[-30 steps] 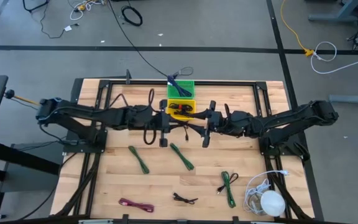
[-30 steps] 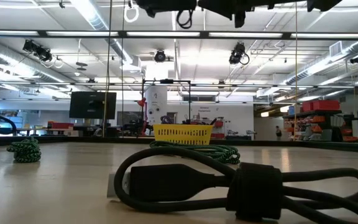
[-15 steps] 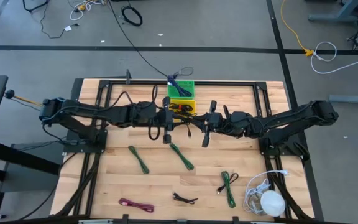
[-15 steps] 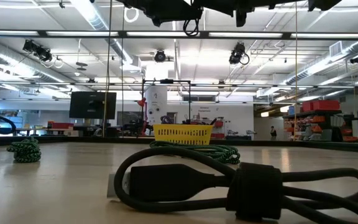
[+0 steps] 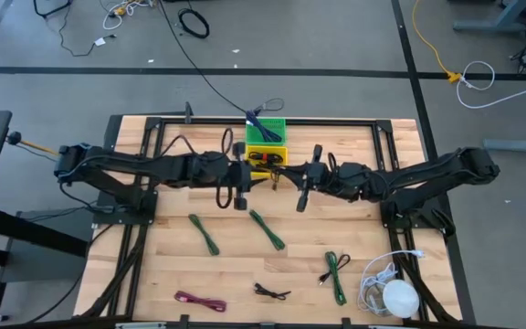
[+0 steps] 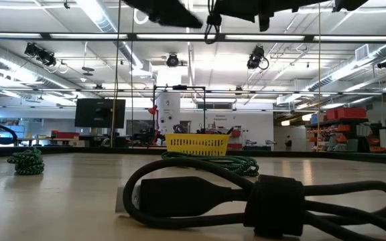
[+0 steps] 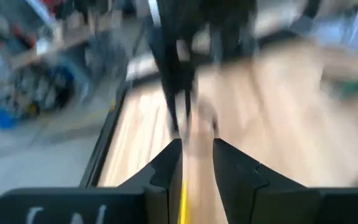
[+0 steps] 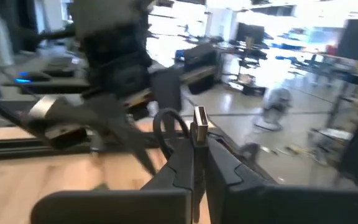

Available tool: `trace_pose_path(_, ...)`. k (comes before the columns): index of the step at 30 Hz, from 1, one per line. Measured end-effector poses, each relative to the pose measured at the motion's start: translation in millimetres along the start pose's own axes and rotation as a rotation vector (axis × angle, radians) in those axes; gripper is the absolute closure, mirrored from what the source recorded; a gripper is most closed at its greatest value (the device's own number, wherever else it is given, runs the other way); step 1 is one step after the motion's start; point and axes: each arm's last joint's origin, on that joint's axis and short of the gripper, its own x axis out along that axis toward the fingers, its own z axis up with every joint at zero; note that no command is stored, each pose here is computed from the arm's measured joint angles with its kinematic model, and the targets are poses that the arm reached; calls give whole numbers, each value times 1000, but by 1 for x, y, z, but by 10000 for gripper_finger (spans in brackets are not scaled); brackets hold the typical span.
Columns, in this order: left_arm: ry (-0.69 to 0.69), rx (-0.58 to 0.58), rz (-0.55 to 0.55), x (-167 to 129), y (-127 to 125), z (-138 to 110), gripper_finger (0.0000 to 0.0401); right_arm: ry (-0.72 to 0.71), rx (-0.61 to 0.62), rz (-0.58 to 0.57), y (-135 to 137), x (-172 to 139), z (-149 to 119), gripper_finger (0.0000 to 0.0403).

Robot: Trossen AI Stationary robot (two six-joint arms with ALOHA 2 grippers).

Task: Pick & Place USB Port
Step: Put the black charger cable into the yellow basket

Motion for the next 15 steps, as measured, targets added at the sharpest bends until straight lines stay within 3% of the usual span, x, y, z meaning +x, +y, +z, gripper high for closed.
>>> trace_pose_path(9, 192, -41, 55, -37, 11, -11, 305, 123, 32, -90, -37, 9, -13, 393)
trace_pose_path(15, 176, -107, 55, -50, 15, -8, 305, 175, 86, -113, -75, 22, -28, 393)
